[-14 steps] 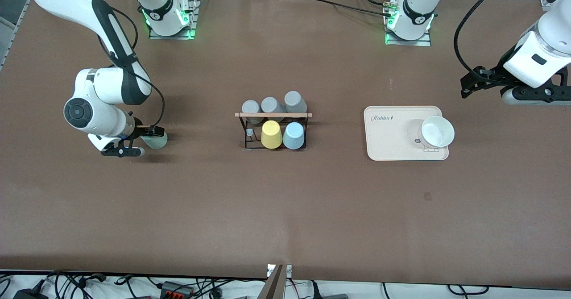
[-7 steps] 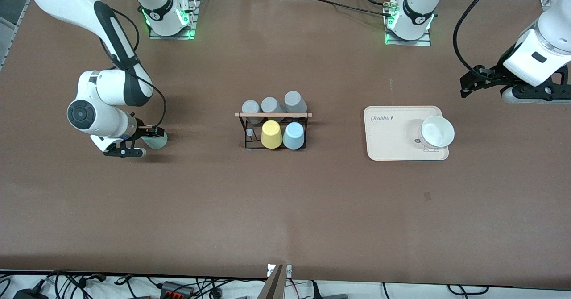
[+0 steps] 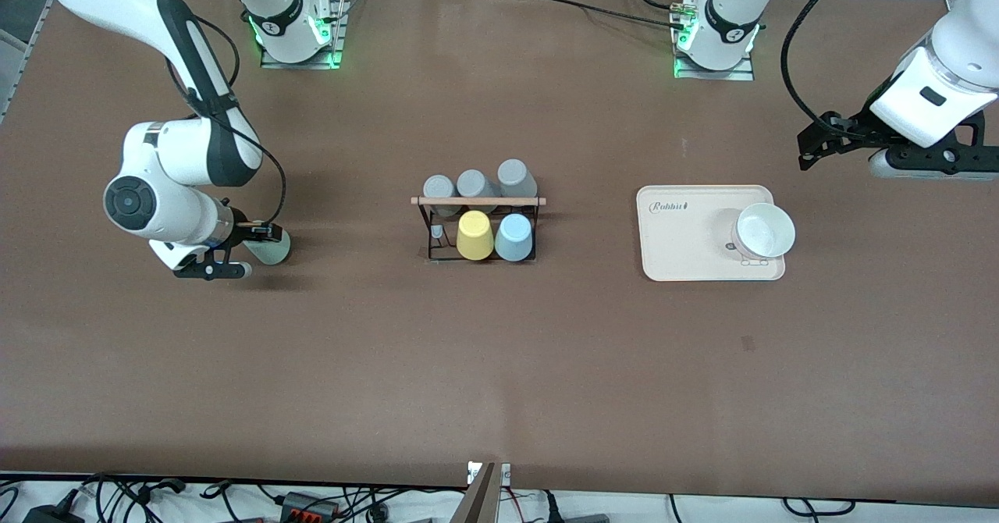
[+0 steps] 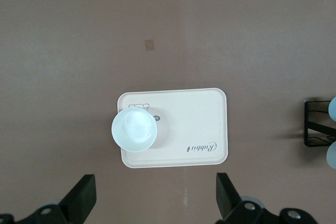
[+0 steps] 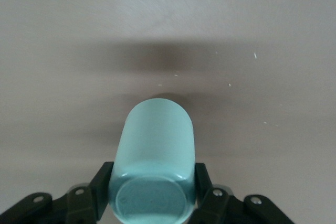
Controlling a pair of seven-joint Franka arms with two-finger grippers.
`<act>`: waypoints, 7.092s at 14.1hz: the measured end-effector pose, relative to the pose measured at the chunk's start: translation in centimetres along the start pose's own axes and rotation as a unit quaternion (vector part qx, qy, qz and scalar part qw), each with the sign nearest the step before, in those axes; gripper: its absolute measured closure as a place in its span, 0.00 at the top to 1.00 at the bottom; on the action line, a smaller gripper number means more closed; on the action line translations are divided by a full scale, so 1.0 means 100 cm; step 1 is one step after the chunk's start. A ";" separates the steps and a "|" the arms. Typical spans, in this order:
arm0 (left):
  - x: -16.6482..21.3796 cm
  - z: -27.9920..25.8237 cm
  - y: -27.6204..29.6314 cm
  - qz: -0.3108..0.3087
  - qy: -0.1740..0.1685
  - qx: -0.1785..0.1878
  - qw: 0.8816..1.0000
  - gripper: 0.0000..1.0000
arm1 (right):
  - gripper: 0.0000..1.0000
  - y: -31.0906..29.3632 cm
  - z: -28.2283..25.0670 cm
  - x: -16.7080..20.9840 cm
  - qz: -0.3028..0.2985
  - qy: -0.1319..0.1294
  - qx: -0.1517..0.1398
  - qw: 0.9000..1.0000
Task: Hang scattered cups on rack with three cups
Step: 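Grasp the pale green cup with the right gripper and lift it, then carry the pale green cup with the right gripper to the rack, then hang the pale green cup on the rack beside the yellow cup, then open the right gripper and draw it back from the rack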
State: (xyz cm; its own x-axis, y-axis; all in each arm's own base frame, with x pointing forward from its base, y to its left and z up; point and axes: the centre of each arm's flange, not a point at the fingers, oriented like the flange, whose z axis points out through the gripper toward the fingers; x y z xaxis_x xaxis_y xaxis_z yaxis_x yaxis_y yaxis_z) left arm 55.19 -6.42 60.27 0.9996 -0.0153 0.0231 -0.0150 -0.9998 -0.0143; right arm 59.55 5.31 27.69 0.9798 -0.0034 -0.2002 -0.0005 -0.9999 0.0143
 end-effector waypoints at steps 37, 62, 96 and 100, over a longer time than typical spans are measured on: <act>-0.001 -0.005 0.026 0.028 -0.005 0.000 1.000 1.00 | 0.66 -0.343 -0.096 -0.033 0.032 0.046 0.020 0.998; 0.007 -0.007 0.028 0.029 0.002 -0.003 1.000 1.00 | 1.00 -0.342 -0.071 -0.009 0.045 0.040 0.010 0.998; 0.007 -0.008 0.029 0.030 0.002 -0.003 1.000 1.00 | 1.00 0.071 -0.310 -0.015 0.002 0.117 0.018 0.993; 0.007 -0.008 0.029 0.030 0.003 -0.003 1.000 1.00 | 1.00 0.070 -0.300 -0.027 0.000 0.109 0.019 0.994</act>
State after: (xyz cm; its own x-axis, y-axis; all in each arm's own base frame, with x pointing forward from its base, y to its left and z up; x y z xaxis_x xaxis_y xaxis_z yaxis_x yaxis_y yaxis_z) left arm 55.87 -9.30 61.03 0.9968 -0.0747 0.0274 -0.0744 -0.9972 -0.0100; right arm 62.94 -1.23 57.75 0.9999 -0.0051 0.0160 -0.0048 -0.9997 -0.0242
